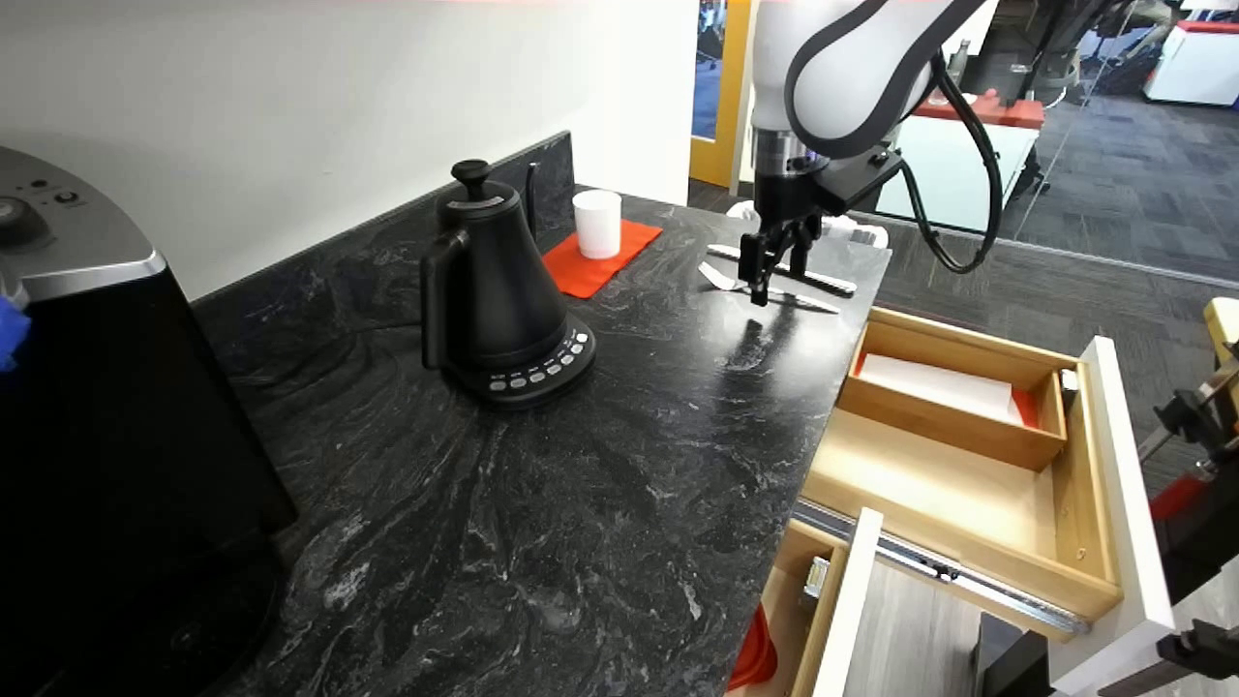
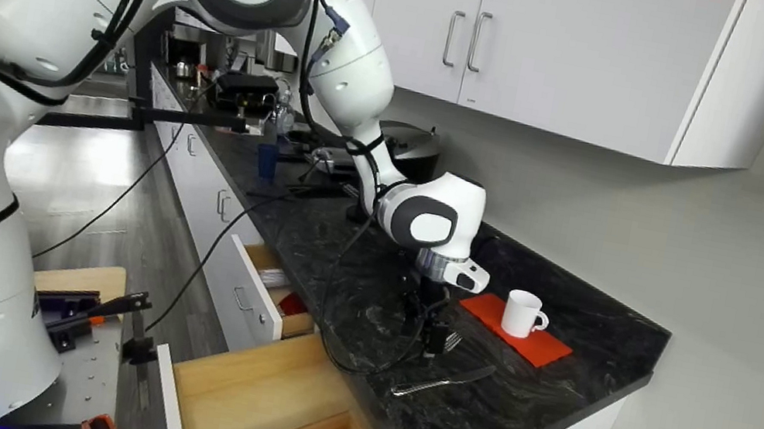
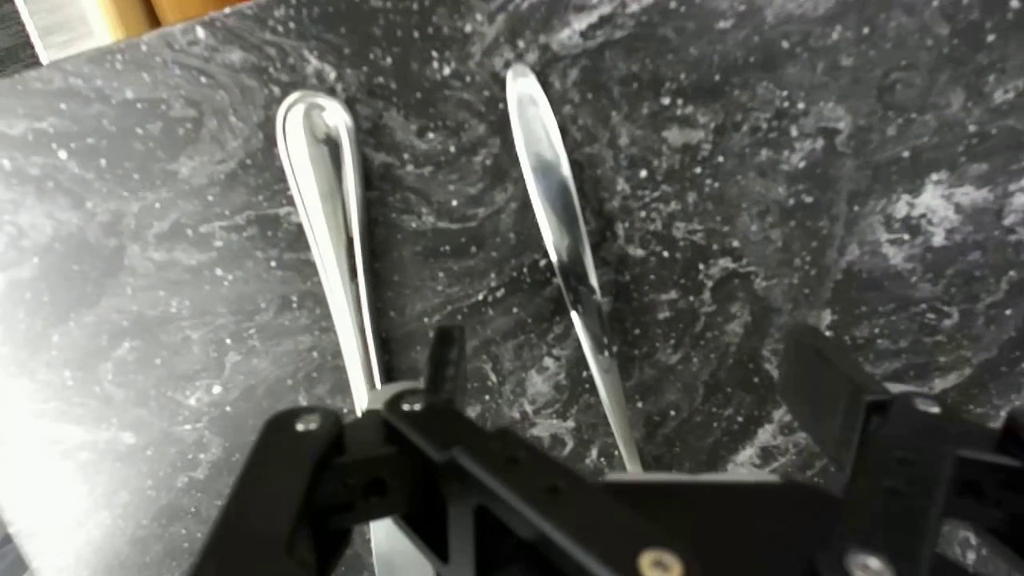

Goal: Put the fork and knife into the drawer.

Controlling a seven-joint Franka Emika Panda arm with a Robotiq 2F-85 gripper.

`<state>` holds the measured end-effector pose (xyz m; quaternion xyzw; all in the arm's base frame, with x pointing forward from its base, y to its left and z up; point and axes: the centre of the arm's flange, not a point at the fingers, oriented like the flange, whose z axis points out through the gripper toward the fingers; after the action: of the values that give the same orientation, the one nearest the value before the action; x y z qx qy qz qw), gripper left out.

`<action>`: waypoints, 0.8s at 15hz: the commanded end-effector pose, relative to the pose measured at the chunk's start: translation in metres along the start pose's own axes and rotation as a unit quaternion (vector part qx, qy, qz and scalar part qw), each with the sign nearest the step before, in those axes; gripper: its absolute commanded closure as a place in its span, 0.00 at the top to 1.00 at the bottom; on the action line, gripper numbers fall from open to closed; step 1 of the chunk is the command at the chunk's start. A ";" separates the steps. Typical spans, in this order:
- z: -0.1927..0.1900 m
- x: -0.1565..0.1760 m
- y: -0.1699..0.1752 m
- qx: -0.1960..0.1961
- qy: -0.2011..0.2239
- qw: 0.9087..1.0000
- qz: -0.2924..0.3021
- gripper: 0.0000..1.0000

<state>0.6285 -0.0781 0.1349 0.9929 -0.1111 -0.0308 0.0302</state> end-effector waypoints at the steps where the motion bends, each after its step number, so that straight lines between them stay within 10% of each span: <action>1: 0.001 -0.006 0.003 -0.007 -0.009 1.000 -0.005 1.00; 12: 0.002 -0.013 0.009 0.019 -0.002 0.992 -0.127 1.00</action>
<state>0.6260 -0.0767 0.1282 0.9991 -0.0158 -0.0366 0.0175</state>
